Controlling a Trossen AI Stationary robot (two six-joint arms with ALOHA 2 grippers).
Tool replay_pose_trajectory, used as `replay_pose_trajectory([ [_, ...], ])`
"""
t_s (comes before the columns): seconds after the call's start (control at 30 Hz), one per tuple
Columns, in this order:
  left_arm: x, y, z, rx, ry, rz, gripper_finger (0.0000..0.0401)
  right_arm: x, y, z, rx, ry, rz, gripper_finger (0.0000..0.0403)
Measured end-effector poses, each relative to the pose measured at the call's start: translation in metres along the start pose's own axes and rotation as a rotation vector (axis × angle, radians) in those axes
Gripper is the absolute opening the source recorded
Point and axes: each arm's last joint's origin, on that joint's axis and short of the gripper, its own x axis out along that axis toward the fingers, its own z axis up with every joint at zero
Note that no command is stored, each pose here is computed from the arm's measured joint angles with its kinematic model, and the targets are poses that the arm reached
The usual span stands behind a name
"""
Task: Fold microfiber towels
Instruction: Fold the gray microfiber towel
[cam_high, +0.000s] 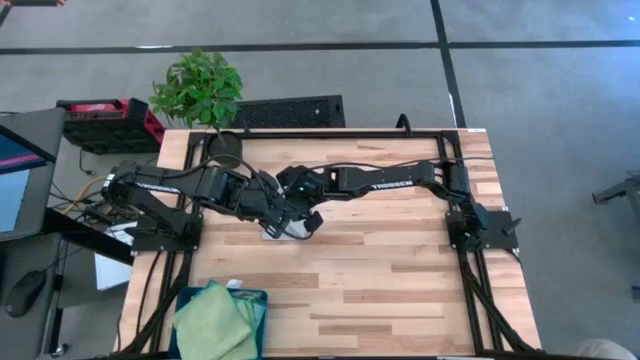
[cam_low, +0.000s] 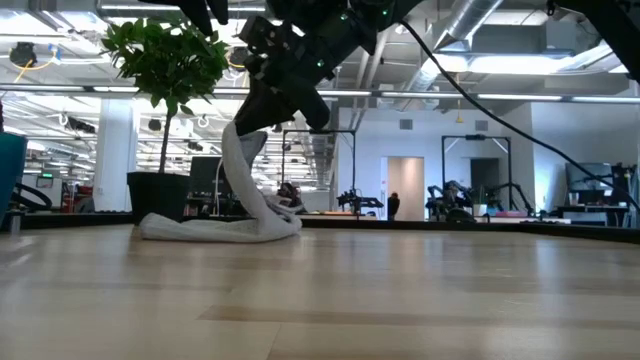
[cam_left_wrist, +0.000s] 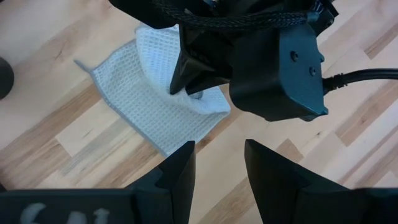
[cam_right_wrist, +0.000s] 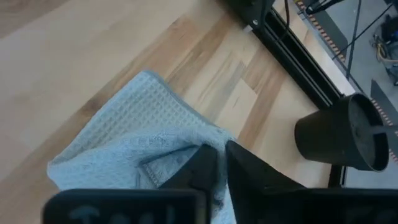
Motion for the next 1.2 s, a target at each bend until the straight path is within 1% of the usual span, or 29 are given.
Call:
replay_pose_trajectory([
  [0.13,0.0,0.0,0.0,0.001,0.001,0.0,0.0131,0.0,0.001,0.001,-0.009,-0.006,0.007,0.009],
  [0.27,0.0,0.0,0.0,0.001,0.001,0.0,0.0131,0.0,0.004,0.005,-0.076,-0.013,0.01,0.0125],
  [0.37,0.0,0.0,0.0,0.002,0.002,0.0,0.0131,0.0,0.007,0.007,-0.062,-0.004,0.018,0.0147],
  [0.43,0.0,0.0,0.0,0.002,0.002,0.0,0.0131,-0.001,0.009,0.005,-0.012,0.014,0.038,0.0155],
  [0.53,0.0,0.0,0.0,0.001,0.002,0.001,0.0131,-0.006,0.009,-0.001,0.105,0.064,0.077,0.0162],
  [0.63,0.0,0.0,0.0,0.002,0.002,0.002,0.0131,-0.008,0.011,-0.014,0.242,0.154,0.137,0.0164],
  [0.8,0.0,0.001,0.0,0.002,0.001,0.007,0.0131,-0.005,0.013,-0.036,0.442,0.283,0.193,0.0163],
  [0.93,0.0,0.0,-0.001,0.004,0.006,0.0,0.0131,0.004,0.011,-0.053,0.56,0.336,0.184,0.0162],
  [1.0,0.0,0.0,0.0,0.002,0.006,0.001,0.0131,0.009,0.008,-0.059,0.6,0.341,0.171,0.0162],
  [1.07,0.0,0.0,0.0,0.003,0.005,0.001,0.0131,0.016,0.009,-0.064,0.611,0.347,0.173,0.0161],
  [1.13,0.0,0.0,-0.001,0.003,0.006,0.001,0.0131,0.021,0.012,-0.07,0.599,0.368,0.188,0.0161],
  [1.2,0.0,0.0,-0.001,0.004,0.006,0.002,0.0131,0.026,0.011,-0.071,0.578,0.353,0.18,0.0162],
])
